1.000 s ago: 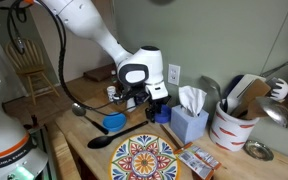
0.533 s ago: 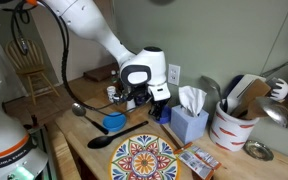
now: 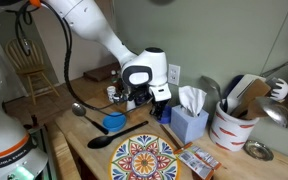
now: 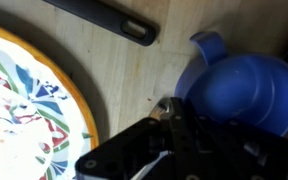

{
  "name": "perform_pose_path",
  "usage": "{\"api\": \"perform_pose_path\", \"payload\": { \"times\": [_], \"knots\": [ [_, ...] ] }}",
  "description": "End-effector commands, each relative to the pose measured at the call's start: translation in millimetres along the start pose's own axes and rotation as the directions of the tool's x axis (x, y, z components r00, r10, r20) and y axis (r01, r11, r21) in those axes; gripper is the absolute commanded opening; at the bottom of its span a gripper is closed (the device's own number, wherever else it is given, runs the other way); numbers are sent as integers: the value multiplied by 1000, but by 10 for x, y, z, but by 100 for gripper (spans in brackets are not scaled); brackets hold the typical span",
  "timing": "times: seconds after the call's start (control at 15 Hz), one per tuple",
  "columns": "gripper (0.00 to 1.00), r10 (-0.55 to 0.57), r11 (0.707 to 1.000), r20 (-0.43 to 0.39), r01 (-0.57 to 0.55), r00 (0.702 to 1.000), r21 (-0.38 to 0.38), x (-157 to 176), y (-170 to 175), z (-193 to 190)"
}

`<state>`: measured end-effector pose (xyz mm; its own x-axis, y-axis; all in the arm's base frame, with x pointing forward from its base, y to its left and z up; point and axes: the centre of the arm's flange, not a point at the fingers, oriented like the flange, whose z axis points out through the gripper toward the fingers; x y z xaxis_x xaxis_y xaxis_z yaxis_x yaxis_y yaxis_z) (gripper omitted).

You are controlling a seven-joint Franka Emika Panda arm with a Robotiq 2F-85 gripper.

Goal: Move the blue bowl to the left

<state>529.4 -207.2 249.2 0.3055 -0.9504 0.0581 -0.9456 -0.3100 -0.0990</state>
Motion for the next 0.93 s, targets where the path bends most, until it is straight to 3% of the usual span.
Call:
{"api": "perform_pose_path", "payload": {
  "times": [0.0,0.4,0.53,0.87],
  "knots": [
    [1,-37,999,-5,38,999,29,51,116,-246],
    [1,-217,972,19,214,976,98,180,506,-763],
    [1,-328,940,52,321,943,114,122,682,-878],
    [1,-553,833,94,545,828,95,-119,1090,-1043]
  ]
}}
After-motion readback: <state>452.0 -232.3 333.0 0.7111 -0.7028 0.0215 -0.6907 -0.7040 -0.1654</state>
